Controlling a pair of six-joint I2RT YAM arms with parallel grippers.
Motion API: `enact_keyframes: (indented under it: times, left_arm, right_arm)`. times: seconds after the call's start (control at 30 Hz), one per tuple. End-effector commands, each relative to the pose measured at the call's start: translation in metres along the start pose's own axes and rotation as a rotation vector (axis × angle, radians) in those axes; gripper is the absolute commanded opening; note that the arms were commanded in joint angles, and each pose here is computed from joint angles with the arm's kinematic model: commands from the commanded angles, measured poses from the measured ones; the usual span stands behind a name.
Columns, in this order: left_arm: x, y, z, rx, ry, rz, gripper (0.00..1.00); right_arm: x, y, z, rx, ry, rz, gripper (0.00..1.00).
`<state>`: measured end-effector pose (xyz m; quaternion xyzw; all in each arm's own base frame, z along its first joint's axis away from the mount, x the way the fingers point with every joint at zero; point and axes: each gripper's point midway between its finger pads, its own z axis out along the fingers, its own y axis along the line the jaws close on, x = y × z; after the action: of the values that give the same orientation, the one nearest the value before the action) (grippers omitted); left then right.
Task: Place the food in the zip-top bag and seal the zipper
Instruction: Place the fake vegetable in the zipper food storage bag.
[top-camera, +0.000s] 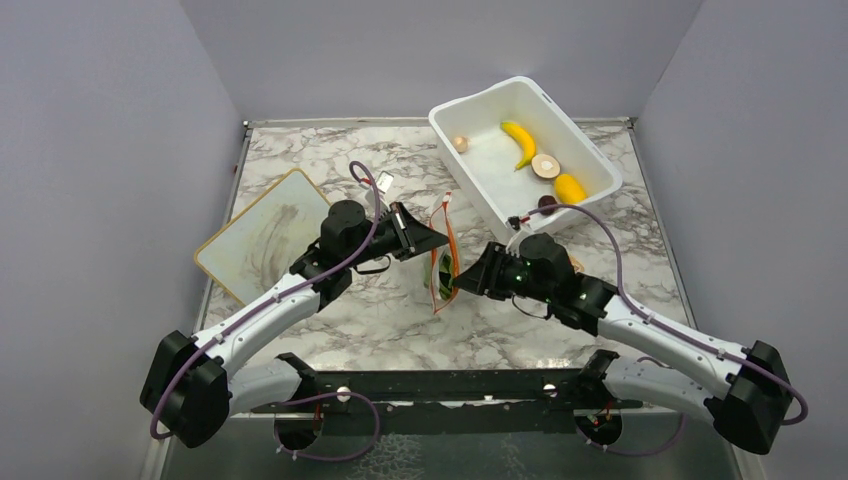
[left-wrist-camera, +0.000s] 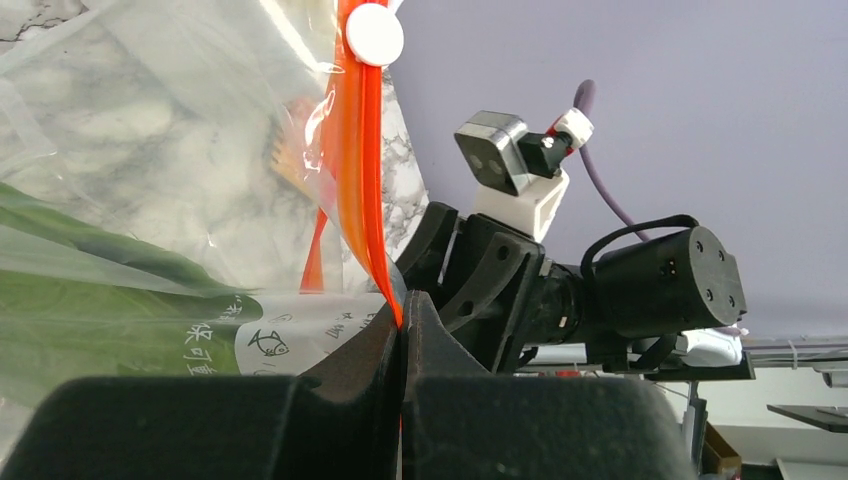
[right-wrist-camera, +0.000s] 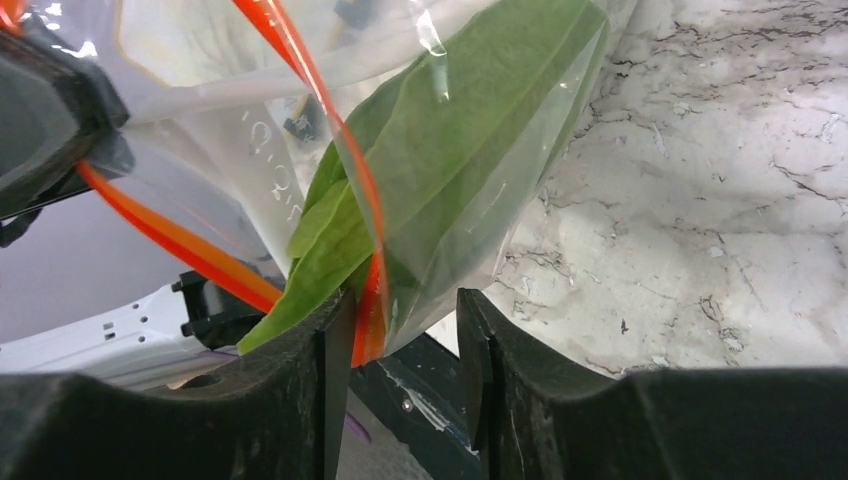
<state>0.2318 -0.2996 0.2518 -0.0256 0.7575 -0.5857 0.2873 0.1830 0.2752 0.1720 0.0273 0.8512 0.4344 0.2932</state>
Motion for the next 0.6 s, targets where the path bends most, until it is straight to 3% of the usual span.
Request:
enact_keyframes:
  times: [0.0,0.33,0.5,0.57]
  left_arm:
    - [-0.008,-0.005,-0.001,0.020,-0.039,0.018,0.00]
    - [-0.011,-0.024,-0.005,0.076,-0.041,-0.018,0.00]
    - [-0.015,-0.033,-0.008,0.089,-0.054,0.020,0.00]
    - [-0.017,-0.026,-0.008,0.038,-0.061,0.050,0.00]
  right_arm:
    - [-0.005,0.021,0.007,-0.078,0.000,-0.003,0.43]
    - [-0.029,-0.034,0.027,0.252,-0.088,-0.146,0.46]
    - [-0.062,-0.024,0.004,0.355,-0.215,-0.263,0.26]
    - [-0.080,-0.017,-0.012,0.383,-0.283,-0.306,0.23]
